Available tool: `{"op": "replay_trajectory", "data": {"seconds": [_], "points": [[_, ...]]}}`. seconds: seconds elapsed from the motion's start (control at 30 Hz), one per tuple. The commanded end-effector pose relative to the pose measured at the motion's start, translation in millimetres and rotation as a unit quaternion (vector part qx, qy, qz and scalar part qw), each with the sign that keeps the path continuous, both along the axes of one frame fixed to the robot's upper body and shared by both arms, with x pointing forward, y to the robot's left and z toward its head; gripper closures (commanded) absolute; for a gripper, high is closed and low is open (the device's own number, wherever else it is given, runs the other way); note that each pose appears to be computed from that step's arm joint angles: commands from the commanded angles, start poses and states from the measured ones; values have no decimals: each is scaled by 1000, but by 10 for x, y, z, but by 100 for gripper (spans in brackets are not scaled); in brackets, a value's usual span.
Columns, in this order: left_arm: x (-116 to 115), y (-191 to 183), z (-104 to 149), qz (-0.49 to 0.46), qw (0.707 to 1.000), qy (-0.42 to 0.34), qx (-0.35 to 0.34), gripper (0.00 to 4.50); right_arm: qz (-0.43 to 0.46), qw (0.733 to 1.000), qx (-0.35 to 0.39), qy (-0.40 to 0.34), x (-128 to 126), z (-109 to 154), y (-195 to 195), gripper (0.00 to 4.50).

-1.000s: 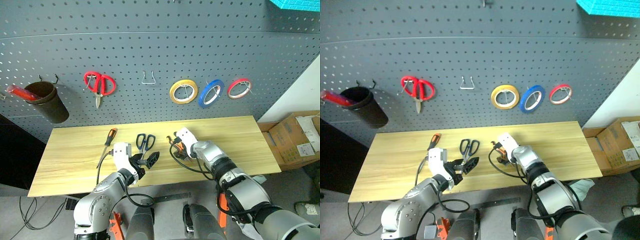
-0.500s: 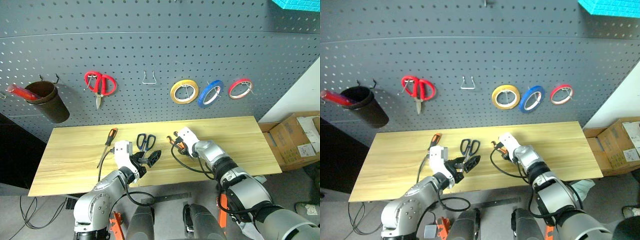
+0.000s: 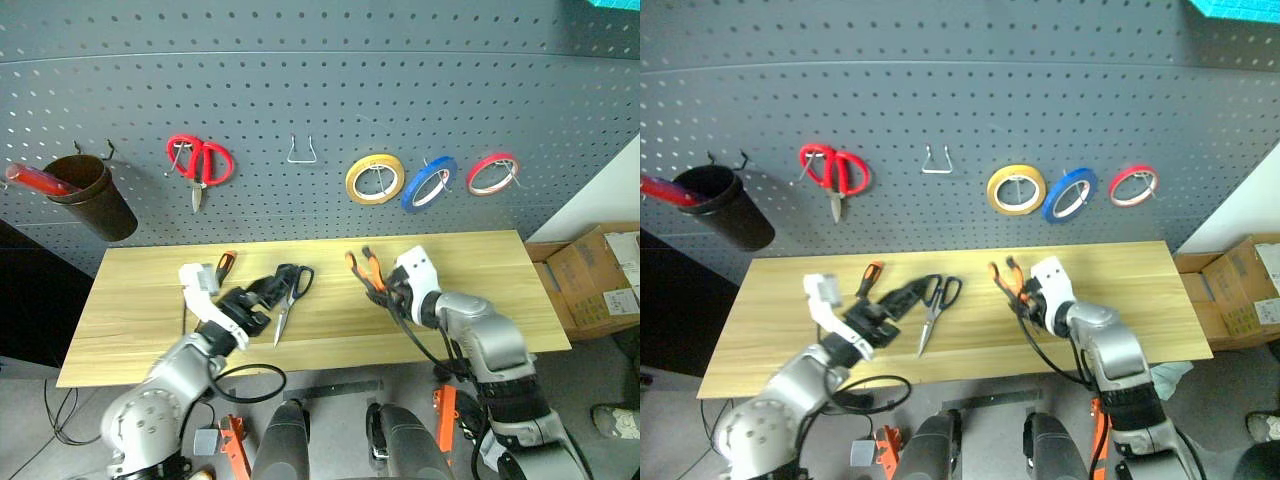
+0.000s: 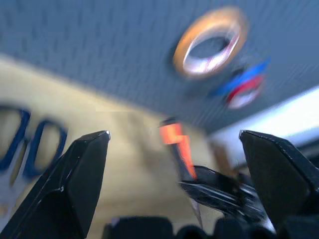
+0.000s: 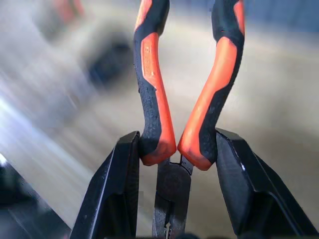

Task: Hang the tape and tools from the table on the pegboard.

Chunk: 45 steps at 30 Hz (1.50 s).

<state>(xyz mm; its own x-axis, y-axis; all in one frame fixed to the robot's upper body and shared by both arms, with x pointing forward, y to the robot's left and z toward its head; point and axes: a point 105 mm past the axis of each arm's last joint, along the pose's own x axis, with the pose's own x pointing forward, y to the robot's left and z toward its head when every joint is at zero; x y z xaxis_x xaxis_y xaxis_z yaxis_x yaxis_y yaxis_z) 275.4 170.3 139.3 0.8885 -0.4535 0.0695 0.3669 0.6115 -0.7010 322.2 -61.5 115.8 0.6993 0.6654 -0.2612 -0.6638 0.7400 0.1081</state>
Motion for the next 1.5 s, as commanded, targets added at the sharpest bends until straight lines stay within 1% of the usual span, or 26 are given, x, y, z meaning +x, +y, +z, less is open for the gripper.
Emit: {"op": "replay_trajectory", "data": {"seconds": [0.03,0.07,0.13,0.27,0.37,0.47,0.53,0.63,0.77,0.87,0.97,1.07,1.27,1.4,1.5], "points": [[-22,70,354,4,997,-54,-46,0,36,992,76,-92,-120,598,337,271],[-6,69,377,1,997,-55,-52,0,41,990,85,-107,-115,678,402,271],[69,49,448,-2,996,-64,-61,0,43,980,99,-166,-23,923,565,271],[237,34,582,0,994,-86,-71,0,29,957,106,-270,255,1326,758,271],[316,28,655,-1,992,-98,-77,0,17,940,107,-323,426,1527,795,271],[381,13,713,-2,992,-106,-70,0,-27,917,102,-384,692,1799,745,271],[411,6,715,-1,992,-106,-64,0,-52,910,87,-403,850,1868,730,271],[423,-2,710,0,993,-106,-58,0,-62,912,71,-400,1022,1850,761,271],[408,3,696,6,993,-103,-54,0,-66,924,49,-374,1185,1758,785,271],[392,-6,679,7,994,-100,-52,0,-70,932,34,-355,1256,1665,785,271],[381,1,672,10,994,-98,-49,0,-78,942,38,-323,1306,1530,767,271],[372,25,665,17,994,-96,-45,0,-84,950,34,-297,1328,1358,759,271],[338,78,611,30,995,-87,-37,0,-93,971,13,-219,1332,848,730,271],[355,87,573,32,996,-82,-34,0,-91,974,6,-206,1316,744,678,271],[382,82,557,32,996,-80,-34,0,-93,973,-5,-211,1327,745,600,271]]}}
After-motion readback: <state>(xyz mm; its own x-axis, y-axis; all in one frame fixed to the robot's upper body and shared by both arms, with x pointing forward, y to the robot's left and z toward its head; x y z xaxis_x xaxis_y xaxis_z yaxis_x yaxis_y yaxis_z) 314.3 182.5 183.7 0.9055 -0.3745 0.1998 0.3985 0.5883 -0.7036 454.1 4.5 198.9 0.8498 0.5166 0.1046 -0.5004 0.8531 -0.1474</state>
